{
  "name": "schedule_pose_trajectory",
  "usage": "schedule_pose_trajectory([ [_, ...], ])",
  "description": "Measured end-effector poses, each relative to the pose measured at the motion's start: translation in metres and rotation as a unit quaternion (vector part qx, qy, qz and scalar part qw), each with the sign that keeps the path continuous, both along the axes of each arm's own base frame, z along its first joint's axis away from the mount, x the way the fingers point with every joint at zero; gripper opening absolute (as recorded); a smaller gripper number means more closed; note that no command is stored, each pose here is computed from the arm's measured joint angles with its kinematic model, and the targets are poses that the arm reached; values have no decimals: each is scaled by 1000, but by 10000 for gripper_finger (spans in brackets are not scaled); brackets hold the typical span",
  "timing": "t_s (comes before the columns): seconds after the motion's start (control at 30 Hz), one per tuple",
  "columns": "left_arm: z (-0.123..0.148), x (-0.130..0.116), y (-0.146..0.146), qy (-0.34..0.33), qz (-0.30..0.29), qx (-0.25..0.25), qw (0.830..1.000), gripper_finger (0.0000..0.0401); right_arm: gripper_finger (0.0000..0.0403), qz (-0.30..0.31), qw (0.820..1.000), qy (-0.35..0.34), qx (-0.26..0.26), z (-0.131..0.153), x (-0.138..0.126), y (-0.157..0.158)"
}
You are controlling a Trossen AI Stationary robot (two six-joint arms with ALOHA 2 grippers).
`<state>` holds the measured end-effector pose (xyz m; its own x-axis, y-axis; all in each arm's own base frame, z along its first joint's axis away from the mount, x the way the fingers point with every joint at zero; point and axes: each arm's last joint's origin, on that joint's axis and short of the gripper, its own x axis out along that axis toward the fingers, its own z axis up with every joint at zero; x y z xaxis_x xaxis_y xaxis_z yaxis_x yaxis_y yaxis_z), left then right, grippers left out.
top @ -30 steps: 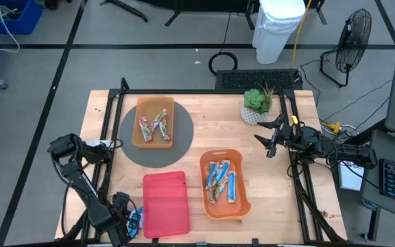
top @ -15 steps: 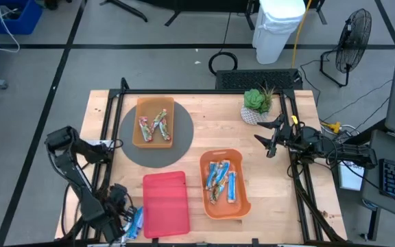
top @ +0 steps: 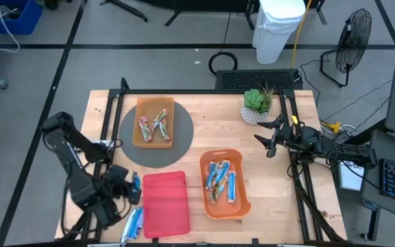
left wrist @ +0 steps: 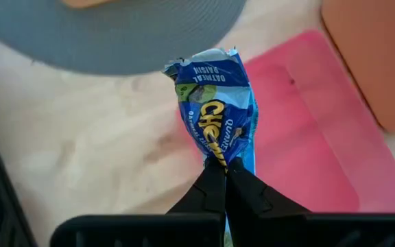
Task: Pick and place Granola Bars by type
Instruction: Put the blue granola bar into the red bin
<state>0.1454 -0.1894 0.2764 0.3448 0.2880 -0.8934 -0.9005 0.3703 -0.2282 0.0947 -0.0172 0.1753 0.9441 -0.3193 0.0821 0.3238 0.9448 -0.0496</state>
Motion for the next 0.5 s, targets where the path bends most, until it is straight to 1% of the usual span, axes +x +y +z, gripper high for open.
schedule_pose_trajectory([
  [0.07, 0, 11, 7, 3, 2, 3, 1000, 2, 251, 0, 1000, 0, 0, 0, 0, 0],
  [0.17, -1, 34, 16, -5, -4, -6, 1000, 6, 251, 0, 1000, 0, 0, 0, 0, 0],
  [0.3, -8, 65, 25, 3, -57, -21, 998, 3, 251, 0, 1000, 0, 0, 0, 0, 0],
  [0.4, -18, 83, 29, 31, -87, -40, 995, 4, 251, 0, 1000, 0, 0, 0, 0, 0],
  [0.5, -30, 92, 32, 79, -89, -60, 991, 10, 252, 0, 1000, 0, 0, 0, 0, 0],
])
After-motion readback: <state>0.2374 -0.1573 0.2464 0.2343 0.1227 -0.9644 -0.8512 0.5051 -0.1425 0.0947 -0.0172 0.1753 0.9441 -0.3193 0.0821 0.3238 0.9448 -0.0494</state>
